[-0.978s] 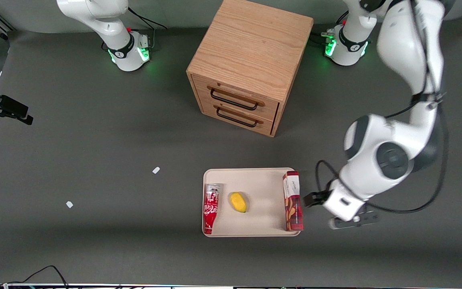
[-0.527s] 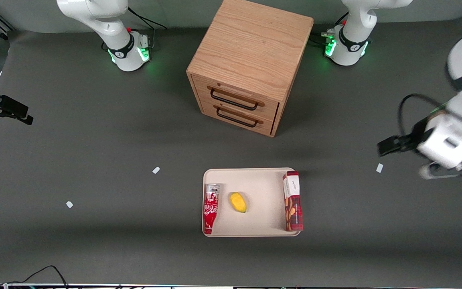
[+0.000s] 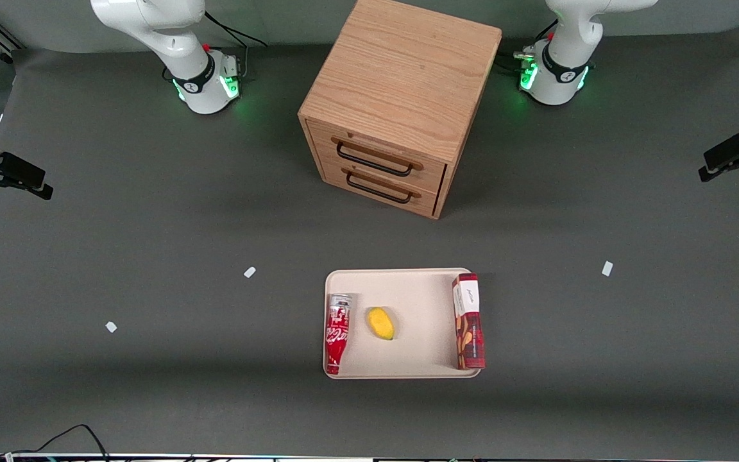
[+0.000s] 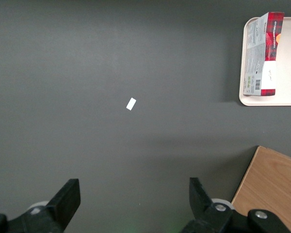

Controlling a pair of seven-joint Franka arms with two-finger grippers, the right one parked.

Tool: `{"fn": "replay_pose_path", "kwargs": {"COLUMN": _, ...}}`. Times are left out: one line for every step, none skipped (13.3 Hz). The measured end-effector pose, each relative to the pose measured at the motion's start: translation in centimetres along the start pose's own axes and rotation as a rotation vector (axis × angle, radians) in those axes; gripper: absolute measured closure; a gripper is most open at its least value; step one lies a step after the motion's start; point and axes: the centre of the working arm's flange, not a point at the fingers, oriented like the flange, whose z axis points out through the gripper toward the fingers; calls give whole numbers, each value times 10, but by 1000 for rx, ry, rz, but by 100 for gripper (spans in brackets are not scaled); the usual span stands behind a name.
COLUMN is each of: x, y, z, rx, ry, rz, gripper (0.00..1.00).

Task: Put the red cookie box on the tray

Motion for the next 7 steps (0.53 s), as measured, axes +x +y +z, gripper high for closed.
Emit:
{"fn": "replay_pose_path", "kwargs": {"x": -6, "y": 3, "z": -3, "rx": -1, "ry": -5, "rz": 10, "gripper": 0}}
{"fn": "replay_pose_path", "kwargs": {"x": -11, "y": 10, "z": -5, "rx": 0, "ry": -15, "rz": 22, "gripper": 0}}
{"fn": "replay_pose_path", "kwargs": {"x": -16, "y": 19, "z": -7, "rx": 6, "ry": -23, "rz": 38, "gripper": 0}}
{"fn": "replay_pose_path", "kwargs": {"x": -19, "y": 27, "z": -8, "rx": 15, "ry": -26, "rz": 54, "gripper": 0}}
{"fn": "replay_pose_path", "kwargs": {"x": -22, "y": 34, "z": -8, "rx": 25, "ry": -32, "rz": 68, "gripper": 0}}
{"fn": "replay_pose_path", "kwargs": {"x": -25, "y": 39, "z": -8, "rx": 31, "ry": -46, "rz": 77, "gripper": 0}}
{"fn": "replay_pose_path", "kwargs": {"x": -28, "y": 41, "z": -9, "rx": 36, "ry": -54, "rz": 81, "gripper": 0}}
